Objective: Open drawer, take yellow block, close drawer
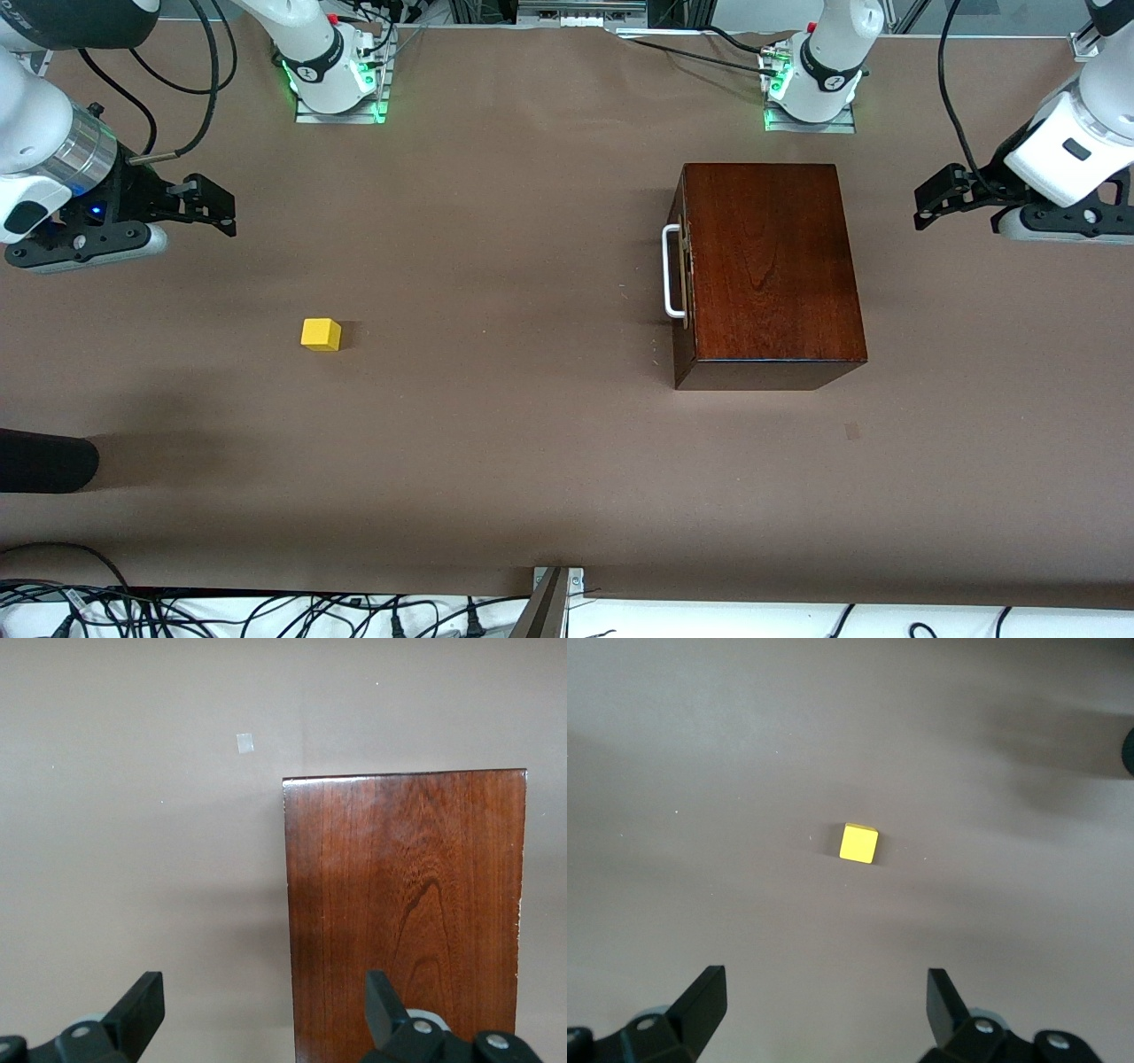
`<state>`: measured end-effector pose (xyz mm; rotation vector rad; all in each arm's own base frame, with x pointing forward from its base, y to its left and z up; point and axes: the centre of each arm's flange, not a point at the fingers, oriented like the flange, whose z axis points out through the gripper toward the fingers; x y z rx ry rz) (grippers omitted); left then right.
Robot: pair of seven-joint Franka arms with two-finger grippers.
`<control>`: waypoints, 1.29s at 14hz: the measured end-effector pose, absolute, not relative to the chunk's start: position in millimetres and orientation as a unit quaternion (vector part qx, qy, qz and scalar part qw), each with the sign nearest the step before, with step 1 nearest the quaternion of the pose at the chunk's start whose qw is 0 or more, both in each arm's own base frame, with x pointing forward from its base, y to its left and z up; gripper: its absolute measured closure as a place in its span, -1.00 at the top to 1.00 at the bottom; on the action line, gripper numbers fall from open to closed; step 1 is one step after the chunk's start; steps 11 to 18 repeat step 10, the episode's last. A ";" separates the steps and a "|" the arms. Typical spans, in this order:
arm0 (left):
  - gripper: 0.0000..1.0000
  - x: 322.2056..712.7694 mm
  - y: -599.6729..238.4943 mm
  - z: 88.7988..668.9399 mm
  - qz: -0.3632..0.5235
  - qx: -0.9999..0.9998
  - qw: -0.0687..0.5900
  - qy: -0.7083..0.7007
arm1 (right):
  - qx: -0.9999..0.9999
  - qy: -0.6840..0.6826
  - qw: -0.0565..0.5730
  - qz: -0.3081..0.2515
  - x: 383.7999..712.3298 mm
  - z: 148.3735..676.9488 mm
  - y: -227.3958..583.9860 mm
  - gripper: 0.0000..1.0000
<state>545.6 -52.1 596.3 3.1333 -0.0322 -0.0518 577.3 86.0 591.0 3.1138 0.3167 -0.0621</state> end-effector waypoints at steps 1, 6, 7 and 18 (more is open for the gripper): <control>1.00 544.9 -50.9 594.2 -0.018 1.000 0.004 -0.009 | 0.995 0.101 0.006 -0.020 577.3 591.0 86.0 1.00; 1.00 544.5 -49.6 591.1 -0.022 1.000 0.004 -0.007 | 0.995 0.101 0.006 -0.020 577.3 591.0 86.3 1.00; 1.00 544.4 -51.6 591.1 -0.022 1.000 0.004 -0.009 | 0.995 0.101 0.006 -0.020 577.3 591.0 86.3 1.00; 1.00 546.3 -54.2 592.8 -0.019 1.000 0.004 -0.011 | 0.995 0.102 0.005 -0.020 577.2 591.0 87.1 1.00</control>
